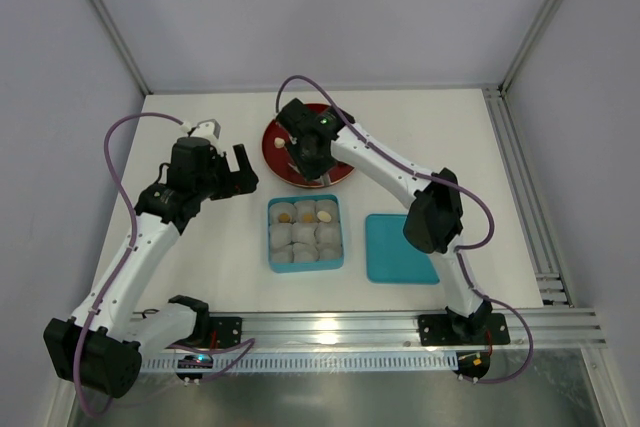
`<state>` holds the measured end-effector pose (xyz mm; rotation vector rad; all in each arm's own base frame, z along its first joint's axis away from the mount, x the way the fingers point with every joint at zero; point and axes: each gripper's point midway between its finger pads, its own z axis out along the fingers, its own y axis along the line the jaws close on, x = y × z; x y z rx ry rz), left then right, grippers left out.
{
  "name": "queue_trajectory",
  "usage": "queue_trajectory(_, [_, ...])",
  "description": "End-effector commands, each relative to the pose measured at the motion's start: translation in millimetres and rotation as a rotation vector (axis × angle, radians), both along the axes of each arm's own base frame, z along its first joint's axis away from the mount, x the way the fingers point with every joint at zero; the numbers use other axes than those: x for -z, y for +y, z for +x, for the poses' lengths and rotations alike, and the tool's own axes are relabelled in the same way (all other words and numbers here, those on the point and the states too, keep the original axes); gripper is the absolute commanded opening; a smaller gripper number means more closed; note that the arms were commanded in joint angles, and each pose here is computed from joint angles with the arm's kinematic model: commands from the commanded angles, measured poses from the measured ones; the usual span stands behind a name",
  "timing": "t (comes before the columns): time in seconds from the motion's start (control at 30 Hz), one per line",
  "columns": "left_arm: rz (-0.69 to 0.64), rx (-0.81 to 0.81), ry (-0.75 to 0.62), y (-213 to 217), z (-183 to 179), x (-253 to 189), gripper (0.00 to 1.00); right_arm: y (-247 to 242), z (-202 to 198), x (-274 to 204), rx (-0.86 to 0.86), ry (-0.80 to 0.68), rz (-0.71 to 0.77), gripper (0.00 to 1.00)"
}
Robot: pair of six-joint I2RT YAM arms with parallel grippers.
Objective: Pack the chocolate
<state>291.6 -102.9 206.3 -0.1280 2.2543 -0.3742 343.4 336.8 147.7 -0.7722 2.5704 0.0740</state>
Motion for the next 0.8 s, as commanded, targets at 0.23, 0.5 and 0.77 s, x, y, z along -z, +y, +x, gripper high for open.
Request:
queue_trajectory(0.23, [-0.022,0.003,-0.019,-2,4,-4,0.99,7,5,-9,-0.019,-0.033,0.005,0.41])
queue_trajectory(0.5, [-0.024,0.003,-0.016,-2,5,-4,1.00,1,3,-16,-0.003,-0.042,-0.002,0.41])
queue_trajectory(0.77, [-0.028,0.004,-0.018,-2,5,-5,1.00,-1,-1,-18,-0.003,-0.042,-0.003,0.40])
